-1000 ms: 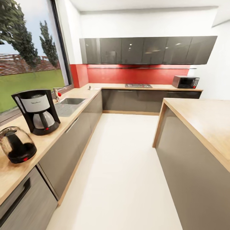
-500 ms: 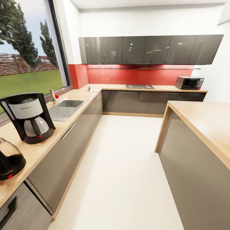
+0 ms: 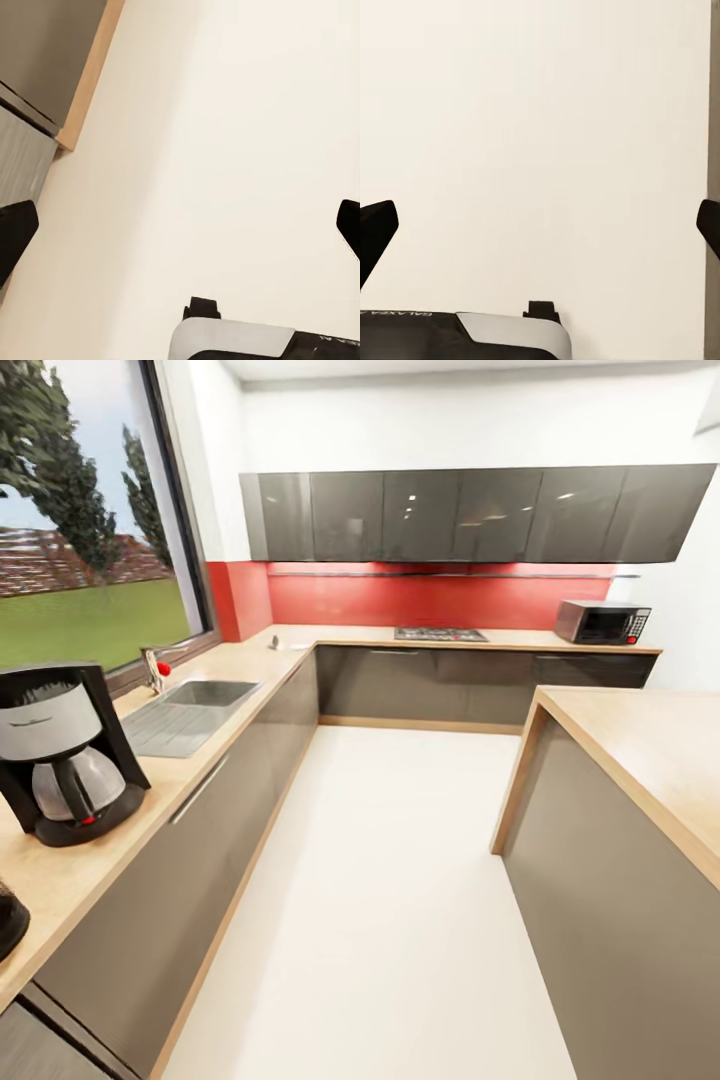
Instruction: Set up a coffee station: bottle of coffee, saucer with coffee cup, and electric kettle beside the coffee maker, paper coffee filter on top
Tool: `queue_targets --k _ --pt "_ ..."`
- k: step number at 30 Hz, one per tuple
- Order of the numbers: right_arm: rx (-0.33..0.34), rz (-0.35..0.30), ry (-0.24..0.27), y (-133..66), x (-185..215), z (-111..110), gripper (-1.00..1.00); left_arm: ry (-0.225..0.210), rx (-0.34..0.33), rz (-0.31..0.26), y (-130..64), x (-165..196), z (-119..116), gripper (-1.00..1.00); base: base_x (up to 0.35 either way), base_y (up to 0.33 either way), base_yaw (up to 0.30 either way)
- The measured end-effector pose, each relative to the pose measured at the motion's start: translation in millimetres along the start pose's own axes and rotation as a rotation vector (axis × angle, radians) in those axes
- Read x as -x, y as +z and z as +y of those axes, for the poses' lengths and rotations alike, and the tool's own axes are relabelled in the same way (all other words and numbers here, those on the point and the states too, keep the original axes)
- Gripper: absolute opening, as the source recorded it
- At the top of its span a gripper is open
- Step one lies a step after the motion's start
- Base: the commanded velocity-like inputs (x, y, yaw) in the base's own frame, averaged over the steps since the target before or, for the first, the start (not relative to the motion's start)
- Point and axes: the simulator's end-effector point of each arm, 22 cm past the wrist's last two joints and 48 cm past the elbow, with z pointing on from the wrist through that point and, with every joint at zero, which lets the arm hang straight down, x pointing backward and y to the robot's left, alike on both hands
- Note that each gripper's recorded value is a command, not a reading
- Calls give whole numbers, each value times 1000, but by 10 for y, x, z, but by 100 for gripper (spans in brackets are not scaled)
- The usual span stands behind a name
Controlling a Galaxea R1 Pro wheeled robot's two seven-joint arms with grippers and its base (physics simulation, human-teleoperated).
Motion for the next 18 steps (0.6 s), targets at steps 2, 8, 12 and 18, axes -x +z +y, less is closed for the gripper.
queue_targets --k 2,8,12,18 --pt "0 0 0 0 0 -2 100 0 0 1 -1 -5 0 100 340 0 0" --pt "0 1 0 -1 -6 1 100 0 0 0 1 0 -1 100 340 0 0" --pt "0 3 0 -1 -13 1 100 0 0 0 0 -2 0 100 340 0 0" --pt "0 3 -2 -2 -14 4 100 0 0 0 1 0 0 100 340 0 0"
